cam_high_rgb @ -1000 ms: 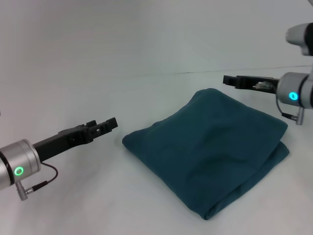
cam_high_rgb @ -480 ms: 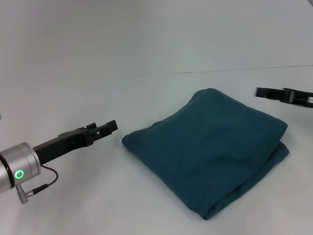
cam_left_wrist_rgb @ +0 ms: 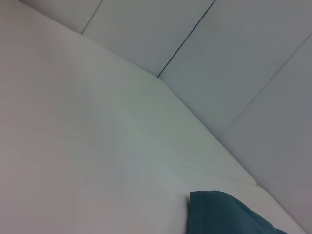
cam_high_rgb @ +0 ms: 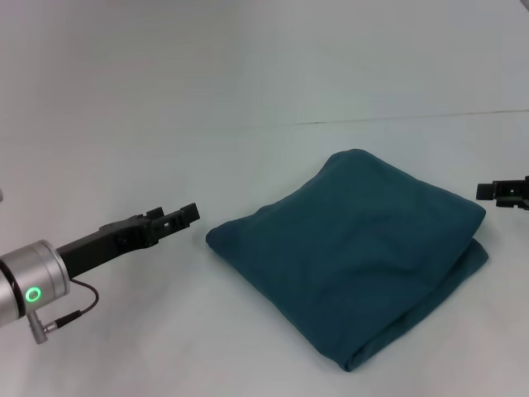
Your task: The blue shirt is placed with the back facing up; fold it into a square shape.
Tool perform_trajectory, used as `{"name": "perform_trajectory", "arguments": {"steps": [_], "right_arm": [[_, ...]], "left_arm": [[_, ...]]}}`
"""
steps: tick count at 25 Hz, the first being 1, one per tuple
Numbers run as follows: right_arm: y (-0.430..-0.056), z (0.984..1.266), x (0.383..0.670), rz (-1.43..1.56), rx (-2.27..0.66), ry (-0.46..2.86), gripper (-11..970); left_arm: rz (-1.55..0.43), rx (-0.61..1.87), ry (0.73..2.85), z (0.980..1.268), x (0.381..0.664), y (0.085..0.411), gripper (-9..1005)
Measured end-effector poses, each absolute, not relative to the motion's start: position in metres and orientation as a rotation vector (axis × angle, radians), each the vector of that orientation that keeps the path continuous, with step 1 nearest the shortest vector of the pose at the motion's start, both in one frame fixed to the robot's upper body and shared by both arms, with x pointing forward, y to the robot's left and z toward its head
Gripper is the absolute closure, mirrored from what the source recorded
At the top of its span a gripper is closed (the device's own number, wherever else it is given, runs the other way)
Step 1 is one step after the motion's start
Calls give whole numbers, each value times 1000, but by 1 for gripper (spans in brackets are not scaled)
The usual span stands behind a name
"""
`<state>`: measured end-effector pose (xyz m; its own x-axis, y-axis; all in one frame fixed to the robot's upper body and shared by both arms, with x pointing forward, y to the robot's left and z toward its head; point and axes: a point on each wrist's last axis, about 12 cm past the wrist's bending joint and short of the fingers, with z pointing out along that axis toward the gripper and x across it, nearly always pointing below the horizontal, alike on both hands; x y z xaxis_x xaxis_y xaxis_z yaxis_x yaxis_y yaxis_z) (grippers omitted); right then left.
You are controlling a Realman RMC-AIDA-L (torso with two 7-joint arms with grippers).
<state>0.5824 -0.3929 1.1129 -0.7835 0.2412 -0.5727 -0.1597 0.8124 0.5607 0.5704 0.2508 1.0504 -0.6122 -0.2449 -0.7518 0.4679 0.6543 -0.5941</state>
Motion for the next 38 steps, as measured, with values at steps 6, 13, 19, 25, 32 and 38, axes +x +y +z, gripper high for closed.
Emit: {"name": "perform_trajectory", "arguments": {"steps": [6,13,19,25,32,38], "right_arm": [[-385,1111,587,794,39,2392,409],[-381,1107,585,823,45,2413,410],[-381,1104,582,837,64,2423,424],[-380,1097,580,843,93,2430,538],[-377,1089,580,826,121,2420,783],[-370,1086,585,808,115,2416,930]], "left_arm": [[-1022,172,1985,1051,571,251,123],[-1022,172,1984,1051,571,251,123],[-1024,176,1984,1051,571,249,122],[-1027,175,1986,1050,570,248,122],[-1026,179,1988,1050,570,248,122],[-1024,184,1987,1050,570,247,122]]}}
